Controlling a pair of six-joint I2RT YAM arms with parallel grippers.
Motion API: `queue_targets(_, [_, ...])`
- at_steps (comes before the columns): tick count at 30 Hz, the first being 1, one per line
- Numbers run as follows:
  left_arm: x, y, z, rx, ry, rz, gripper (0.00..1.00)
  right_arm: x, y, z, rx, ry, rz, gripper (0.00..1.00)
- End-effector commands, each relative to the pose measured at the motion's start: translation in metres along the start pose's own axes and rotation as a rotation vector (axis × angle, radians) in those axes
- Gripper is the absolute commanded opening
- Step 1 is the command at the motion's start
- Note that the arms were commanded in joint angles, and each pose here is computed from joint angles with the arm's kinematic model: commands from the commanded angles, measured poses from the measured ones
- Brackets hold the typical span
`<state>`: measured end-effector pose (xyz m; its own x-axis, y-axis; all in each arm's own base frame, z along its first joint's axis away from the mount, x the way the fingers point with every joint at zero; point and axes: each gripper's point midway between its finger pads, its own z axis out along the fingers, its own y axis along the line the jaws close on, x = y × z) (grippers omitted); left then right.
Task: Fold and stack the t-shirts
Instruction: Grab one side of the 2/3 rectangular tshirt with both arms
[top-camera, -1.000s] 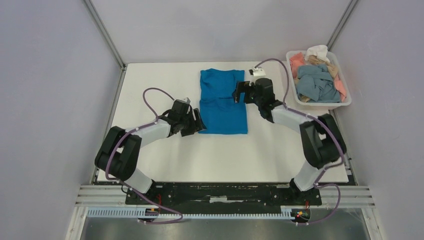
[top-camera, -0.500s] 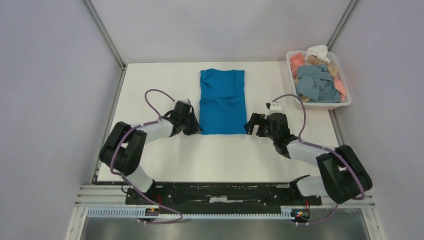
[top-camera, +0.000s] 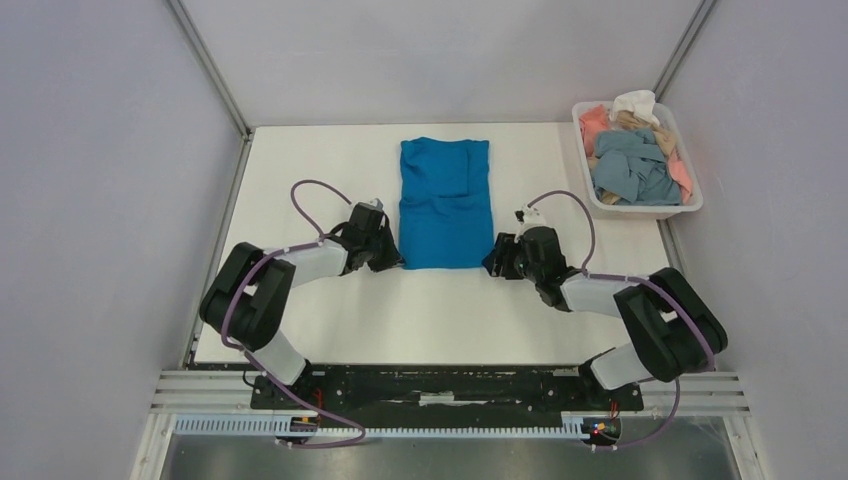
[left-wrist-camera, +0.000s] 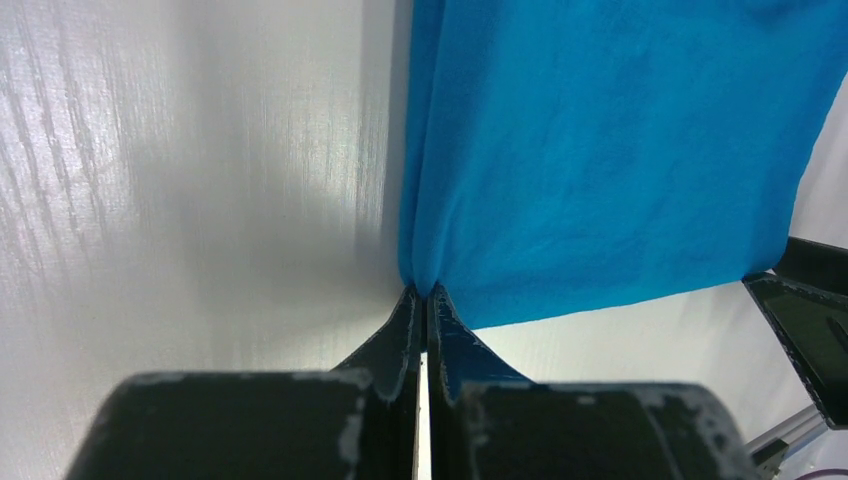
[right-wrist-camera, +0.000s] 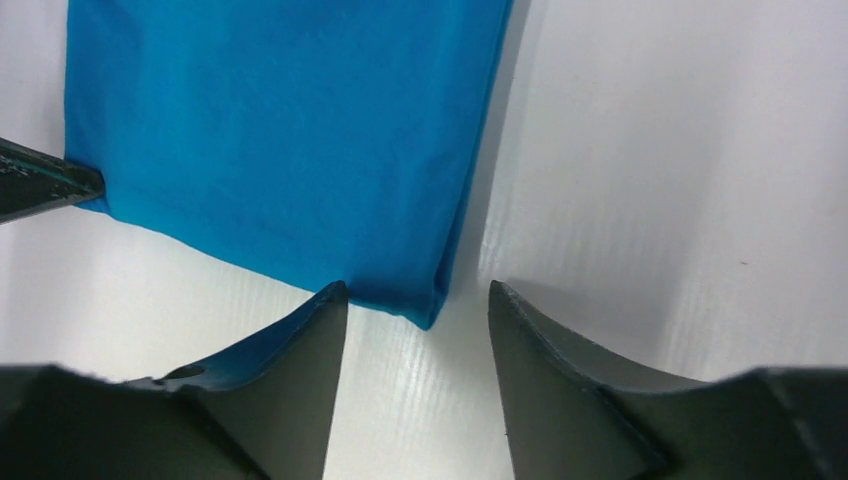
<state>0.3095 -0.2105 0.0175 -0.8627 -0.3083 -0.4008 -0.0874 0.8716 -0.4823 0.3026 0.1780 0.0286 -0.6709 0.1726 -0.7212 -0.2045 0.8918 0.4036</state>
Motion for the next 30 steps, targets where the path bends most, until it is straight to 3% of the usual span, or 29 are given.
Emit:
queue_targets(1, [0.02, 0.024, 0.001, -0.087, 0.042, -0.008, 0.02, -0.003, 0.015, 0.012, -0.049, 0.007, -0.002, 0.49])
queue_targets(9, [0.021, 0.028, -0.002, -0.105, 0.04, -0.012, 0.02, 0.015, 0.015, 0.011, -0.074, 0.038, 0.01, 0.02])
queue_targets(14, [0.039, 0.035, -0.011, -0.111, 0.047, -0.026, 0.02, 0.04, 0.01, -0.004, -0.064, 0.076, 0.026, 0.0])
queue_targets(24, [0.116, 0.063, -0.051, -0.127, 0.065, -0.022, 0.02, 0.123, 0.006, -0.065, -0.064, 0.185, 0.016, 0.0])
queue_targets(30, [0.161, 0.052, -0.076, -0.031, 0.084, 0.004, 0.02, 0.169, 0.008, -0.097, -0.136, 0.272, 0.054, 0.0])
